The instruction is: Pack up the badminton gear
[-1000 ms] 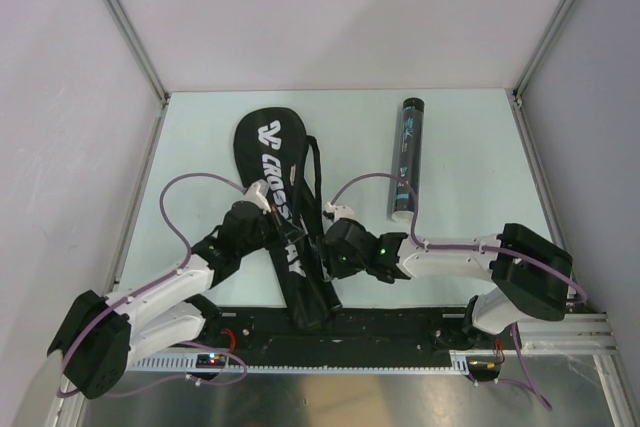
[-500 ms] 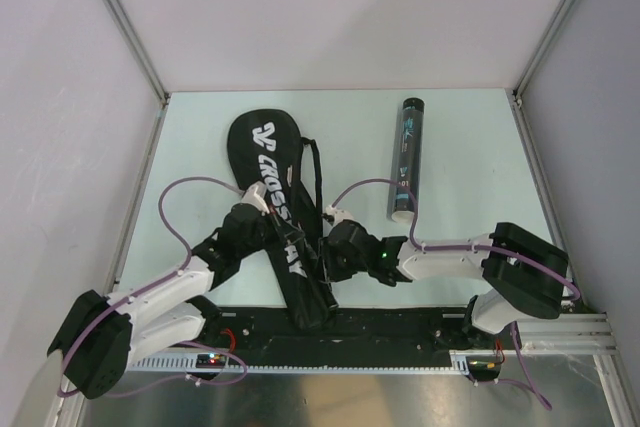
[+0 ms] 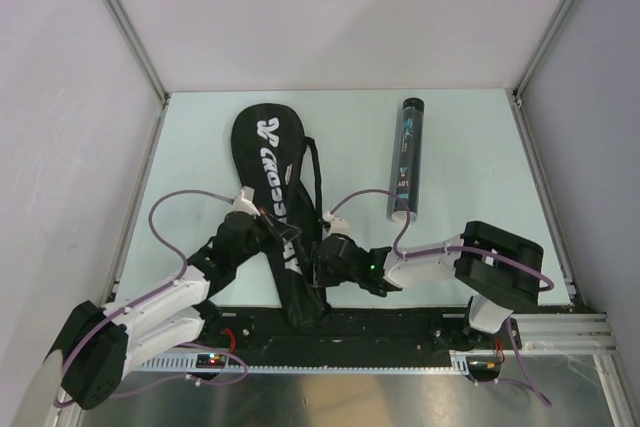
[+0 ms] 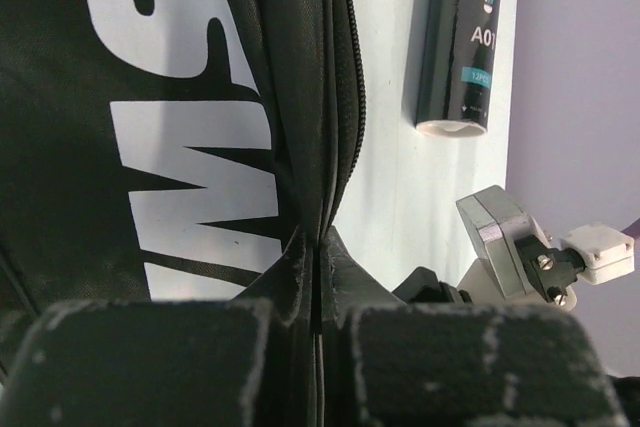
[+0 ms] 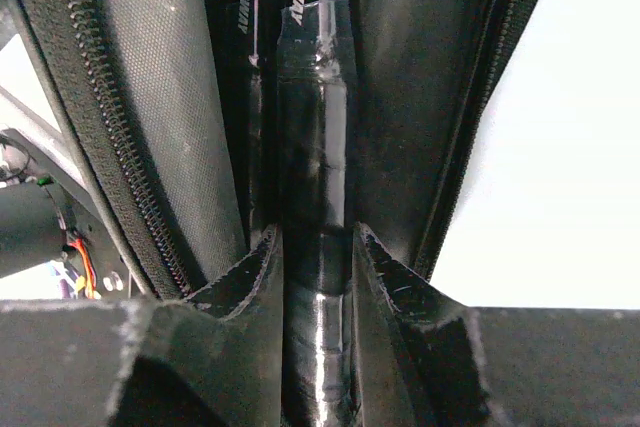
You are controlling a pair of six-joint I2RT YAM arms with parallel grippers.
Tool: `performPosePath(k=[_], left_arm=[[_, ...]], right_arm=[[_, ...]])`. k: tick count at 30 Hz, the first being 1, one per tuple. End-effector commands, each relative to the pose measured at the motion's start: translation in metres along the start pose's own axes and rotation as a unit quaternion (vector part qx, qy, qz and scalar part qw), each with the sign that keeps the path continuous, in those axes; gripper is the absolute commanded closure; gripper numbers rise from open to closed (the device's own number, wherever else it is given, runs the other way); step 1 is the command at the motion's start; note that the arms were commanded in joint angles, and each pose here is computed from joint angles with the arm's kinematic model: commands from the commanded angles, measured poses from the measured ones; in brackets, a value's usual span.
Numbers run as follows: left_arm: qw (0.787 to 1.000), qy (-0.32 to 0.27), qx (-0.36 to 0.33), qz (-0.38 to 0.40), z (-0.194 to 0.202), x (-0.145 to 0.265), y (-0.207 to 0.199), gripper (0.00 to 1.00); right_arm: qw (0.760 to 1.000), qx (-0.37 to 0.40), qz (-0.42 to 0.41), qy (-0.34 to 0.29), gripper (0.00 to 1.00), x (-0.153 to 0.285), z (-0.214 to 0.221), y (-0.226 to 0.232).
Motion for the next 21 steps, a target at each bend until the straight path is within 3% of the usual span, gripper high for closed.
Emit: performPosePath(k=[1, 5, 7, 9, 14, 21], left_arm=[[0.998, 0.001, 0.028, 0.060, 0.001, 0.006, -0.021, 1.00], [0.999, -0.002, 0.013, 0.050, 0.001, 0.003, -0.016, 0.99], [0.999, 0.001, 0.002, 0.048, 0.001, 0.001, -0.016, 0.87], [0.999, 0.002, -0.007, 0.051, 0.000, 0.001, -0.018, 0.68], [0.998, -0.008, -0.038, 0.056, -0.005, 0.004, -0.025, 0.41], [0.995, -0.042, -0.087, -0.004, -0.023, 0.010, -0.026, 0.36]], right_arm=[[0.991, -0.060, 0.008, -0.116, 0.83, -0.010, -0.038, 0.014], [0.994, -0.022, 0.009, -0.107, 0.60, -0.003, -0.034, 0.024], [0.994, -0.010, 0.025, -0.103, 0.47, 0.007, -0.035, 0.022], [0.994, -0.002, 0.048, -0.099, 0.38, 0.016, -0.036, 0.014], [0.991, 0.018, 0.097, -0.094, 0.27, 0.036, -0.042, -0.005], [0.990, 0.053, 0.063, -0.115, 0.21, 0.051, -0.072, -0.005]])
Point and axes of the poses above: each gripper's point midway between its finger pads, its own x axis back along the fingers, its own y axis along the line the jaws close on, z = x × y, the point moved 6 cm from there along x, back along the fingers, and after that the axes turned 7 degrees about x, right-handed, at the moved point
